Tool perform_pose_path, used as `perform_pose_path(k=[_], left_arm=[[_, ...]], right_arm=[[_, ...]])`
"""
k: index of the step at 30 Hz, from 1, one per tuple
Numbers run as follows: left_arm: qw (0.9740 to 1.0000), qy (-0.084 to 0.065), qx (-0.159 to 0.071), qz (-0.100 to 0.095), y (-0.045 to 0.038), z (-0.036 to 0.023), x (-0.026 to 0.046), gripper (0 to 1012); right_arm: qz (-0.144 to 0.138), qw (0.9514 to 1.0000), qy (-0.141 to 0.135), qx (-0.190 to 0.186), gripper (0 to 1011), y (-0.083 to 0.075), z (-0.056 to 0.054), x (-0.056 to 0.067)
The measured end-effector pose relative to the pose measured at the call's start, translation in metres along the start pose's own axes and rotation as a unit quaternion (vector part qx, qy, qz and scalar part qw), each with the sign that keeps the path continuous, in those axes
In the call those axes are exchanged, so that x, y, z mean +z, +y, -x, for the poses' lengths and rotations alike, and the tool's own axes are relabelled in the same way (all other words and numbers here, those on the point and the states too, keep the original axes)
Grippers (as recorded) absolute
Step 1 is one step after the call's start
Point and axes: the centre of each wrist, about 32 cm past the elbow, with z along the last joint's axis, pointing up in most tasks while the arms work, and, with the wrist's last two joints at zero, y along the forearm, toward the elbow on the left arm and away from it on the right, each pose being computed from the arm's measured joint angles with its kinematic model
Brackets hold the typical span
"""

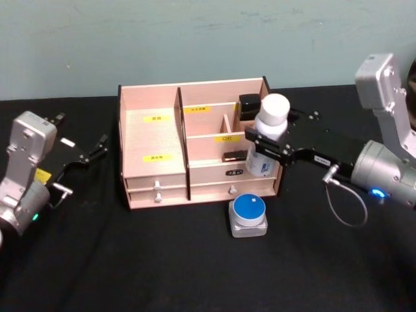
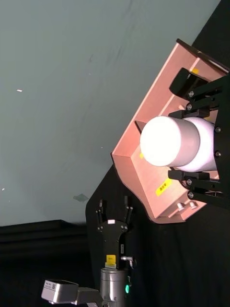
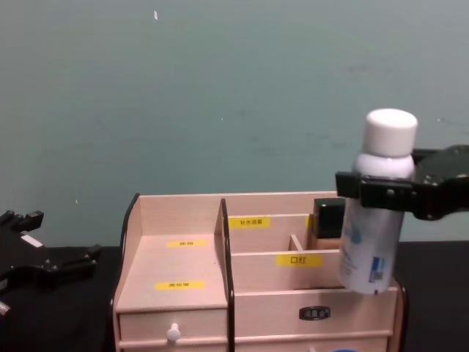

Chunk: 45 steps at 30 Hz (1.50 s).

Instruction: Pick up the facial cleanser and watermelon frost from the table and place them into the tiered storage box.

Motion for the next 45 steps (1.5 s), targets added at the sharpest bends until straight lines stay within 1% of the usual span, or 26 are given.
perform_pose_path(k=[6,7,14,20,22,24,25,29,30,37,45], left_arm=[[1.0000,0.000,0.000,0.000,0.0000,0.0000,0.0000,1010],[1.0000,0.000,0.000,0.000,0.0000,0.0000,0.0000,1010],[1.0000,0.000,0.000,0.000,0.0000,0.0000,0.0000,1010],[1.0000,0.000,0.000,0.000,0.0000,0.0000,0.0000,1009],[1.0000,0.000,0.000,0.000,0.0000,0.0000,0.0000,1010],[1.0000,0.000,0.000,0.000,0.0000,0.0000,0.0000,1010],[1.0000,0.000,0.000,0.000,0.0000,0.0000,0.0000,1010],[1.0000,0.000,0.000,0.000,0.0000,0.0000,0.0000,1010],[1.0000,0.000,0.000,0.000,0.0000,0.0000,0.0000,1010],[1.0000,0.000,0.000,0.000,0.0000,0.0000,0.0000,1010],[1.0000,0.000,0.000,0.000,0.0000,0.0000,0.0000,1009]], right_arm=[[-0.001,1.0000,-0.001,0.000,602,0.016,-0.006,0.004],[-0.001,1.0000,-0.001,0.000,602,0.016,-0.006,0.004],[-0.001,1.0000,-0.006,0.000,602,0.038,-0.013,0.009],[-0.005,1.0000,-0.008,-0.001,602,0.053,-0.018,0.013],[-0.008,0.9999,-0.009,-0.002,602,0.061,-0.021,0.014],[-0.009,0.9999,-0.009,-0.002,602,0.064,-0.022,0.015],[-0.011,0.9999,-0.010,-0.002,602,0.068,-0.023,0.015],[-0.011,0.9998,-0.014,-0.003,603,0.083,-0.027,0.015],[-0.011,0.9998,-0.014,-0.003,603,0.083,-0.027,0.015],[-0.010,0.9997,-0.019,-0.006,603,0.105,-0.033,0.013],[-0.006,0.9997,-0.021,-0.005,602,0.124,-0.036,0.008]])
